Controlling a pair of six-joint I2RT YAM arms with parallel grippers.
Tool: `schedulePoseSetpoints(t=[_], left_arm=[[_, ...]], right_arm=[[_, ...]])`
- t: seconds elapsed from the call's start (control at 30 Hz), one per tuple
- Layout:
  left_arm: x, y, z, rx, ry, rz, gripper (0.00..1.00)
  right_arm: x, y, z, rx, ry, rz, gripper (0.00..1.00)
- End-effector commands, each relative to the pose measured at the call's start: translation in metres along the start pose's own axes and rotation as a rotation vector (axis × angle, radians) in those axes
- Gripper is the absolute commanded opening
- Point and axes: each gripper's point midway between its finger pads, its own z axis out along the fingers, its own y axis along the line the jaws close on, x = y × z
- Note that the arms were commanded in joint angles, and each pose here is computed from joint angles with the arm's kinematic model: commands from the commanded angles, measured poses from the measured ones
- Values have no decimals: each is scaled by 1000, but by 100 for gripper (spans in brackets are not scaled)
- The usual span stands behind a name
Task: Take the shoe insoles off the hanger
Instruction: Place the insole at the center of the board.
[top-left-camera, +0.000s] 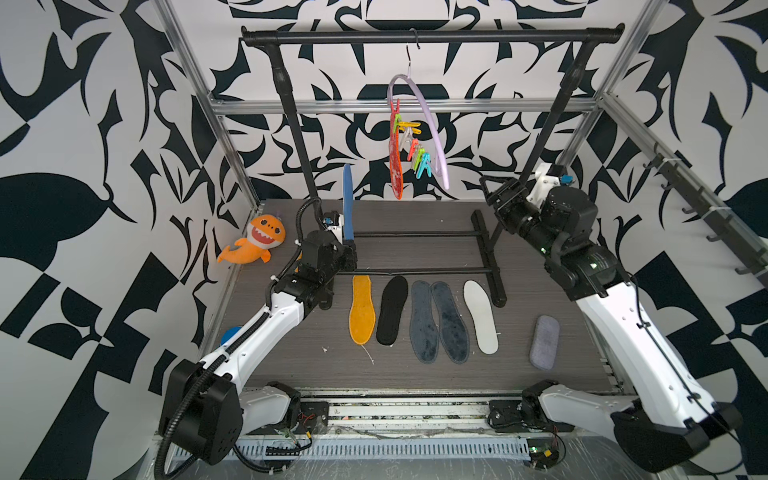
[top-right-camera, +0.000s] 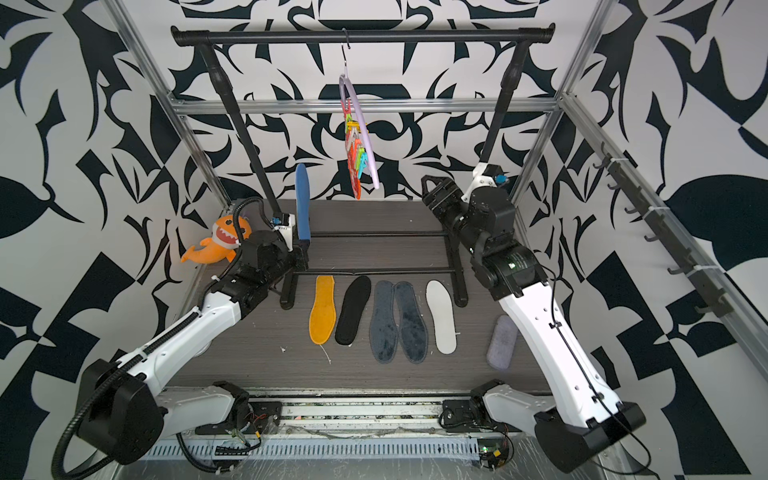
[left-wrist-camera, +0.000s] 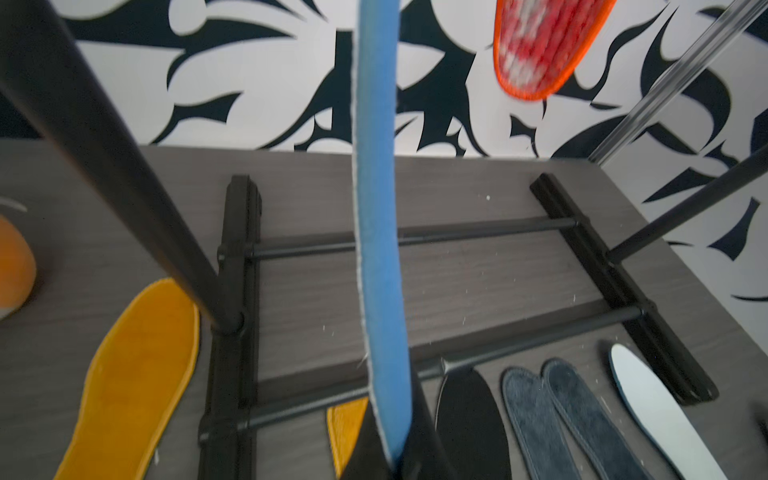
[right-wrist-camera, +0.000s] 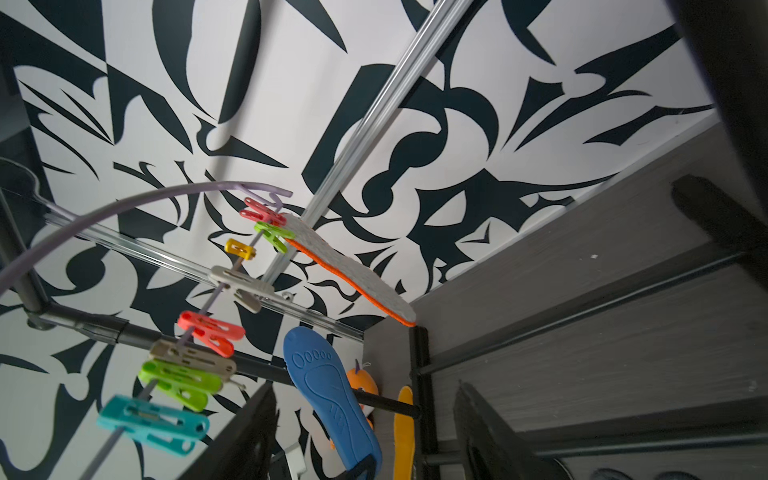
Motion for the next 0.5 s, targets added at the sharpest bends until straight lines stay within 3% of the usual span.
schedulePoseSetpoints(t=[0.0, 0.23, 0.47], left_arm=[[57, 14, -17, -57, 219, -49, 0], [111, 48, -39, -237, 369, -147, 0], [157, 76, -53, -430, 457, -339, 0]], right_arm=[[2, -21, -29, 54, -26, -119, 70], [32, -49, -46, 77, 59, -166, 69], [58, -73, -48, 107, 148, -210, 69]])
